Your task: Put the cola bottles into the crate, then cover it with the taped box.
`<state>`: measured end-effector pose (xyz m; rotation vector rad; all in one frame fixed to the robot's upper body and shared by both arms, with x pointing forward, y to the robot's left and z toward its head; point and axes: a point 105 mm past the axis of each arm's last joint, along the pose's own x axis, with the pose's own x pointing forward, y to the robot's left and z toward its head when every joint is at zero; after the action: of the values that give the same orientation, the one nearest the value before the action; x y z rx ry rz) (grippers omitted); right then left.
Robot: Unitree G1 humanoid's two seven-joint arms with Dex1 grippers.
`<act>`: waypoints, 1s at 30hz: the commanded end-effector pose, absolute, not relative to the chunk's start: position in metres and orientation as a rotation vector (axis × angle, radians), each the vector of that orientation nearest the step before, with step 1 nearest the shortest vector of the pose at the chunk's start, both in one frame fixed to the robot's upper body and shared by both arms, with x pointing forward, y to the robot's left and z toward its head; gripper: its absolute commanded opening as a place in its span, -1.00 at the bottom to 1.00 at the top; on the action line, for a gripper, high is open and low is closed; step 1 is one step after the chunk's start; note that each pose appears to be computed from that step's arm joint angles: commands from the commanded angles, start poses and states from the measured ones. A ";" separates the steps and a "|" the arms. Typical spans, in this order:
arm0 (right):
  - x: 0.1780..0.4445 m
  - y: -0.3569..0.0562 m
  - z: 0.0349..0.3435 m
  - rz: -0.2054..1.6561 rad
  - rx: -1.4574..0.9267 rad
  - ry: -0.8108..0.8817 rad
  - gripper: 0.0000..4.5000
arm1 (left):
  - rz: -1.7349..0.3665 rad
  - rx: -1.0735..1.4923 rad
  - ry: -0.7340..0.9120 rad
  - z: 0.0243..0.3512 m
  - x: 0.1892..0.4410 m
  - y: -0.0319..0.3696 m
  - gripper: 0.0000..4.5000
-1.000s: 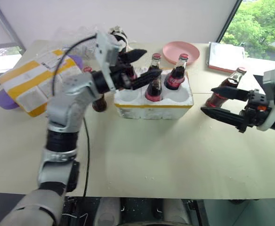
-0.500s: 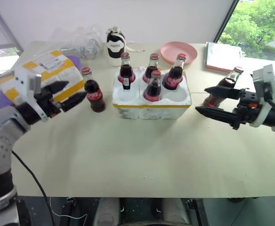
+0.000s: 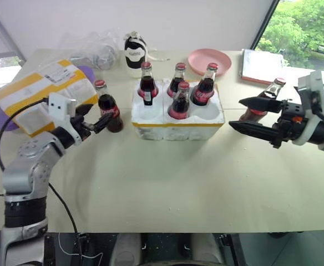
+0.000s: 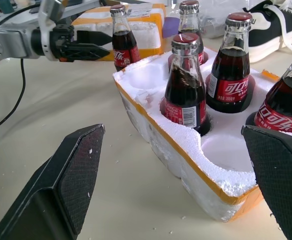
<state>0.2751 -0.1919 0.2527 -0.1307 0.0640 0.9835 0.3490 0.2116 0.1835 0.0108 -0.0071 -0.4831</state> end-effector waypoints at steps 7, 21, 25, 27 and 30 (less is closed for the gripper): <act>0.269 -0.192 0.261 0.972 -0.144 0.019 1.00 | -0.537 0.118 -0.047 0.184 0.377 0.195 0.97; 0.268 -0.193 0.257 0.956 -0.130 0.014 1.00 | -0.574 0.057 -0.108 0.217 0.382 0.197 0.23; 0.267 -0.193 0.256 0.953 -0.130 0.016 1.00 | -0.697 0.002 -0.167 0.258 0.366 0.188 0.23; 0.267 -0.193 0.256 0.951 -0.131 0.017 1.00 | -0.796 -0.021 -0.214 0.287 0.352 0.179 0.23; 0.267 -0.194 0.255 0.947 -0.130 0.018 1.00 | -0.896 -0.057 -0.267 0.314 0.339 0.168 0.23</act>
<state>0.2713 -0.1936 0.2423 -0.1076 0.0781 0.9498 0.3590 0.1758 0.2728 -0.0634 -0.1236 -0.8070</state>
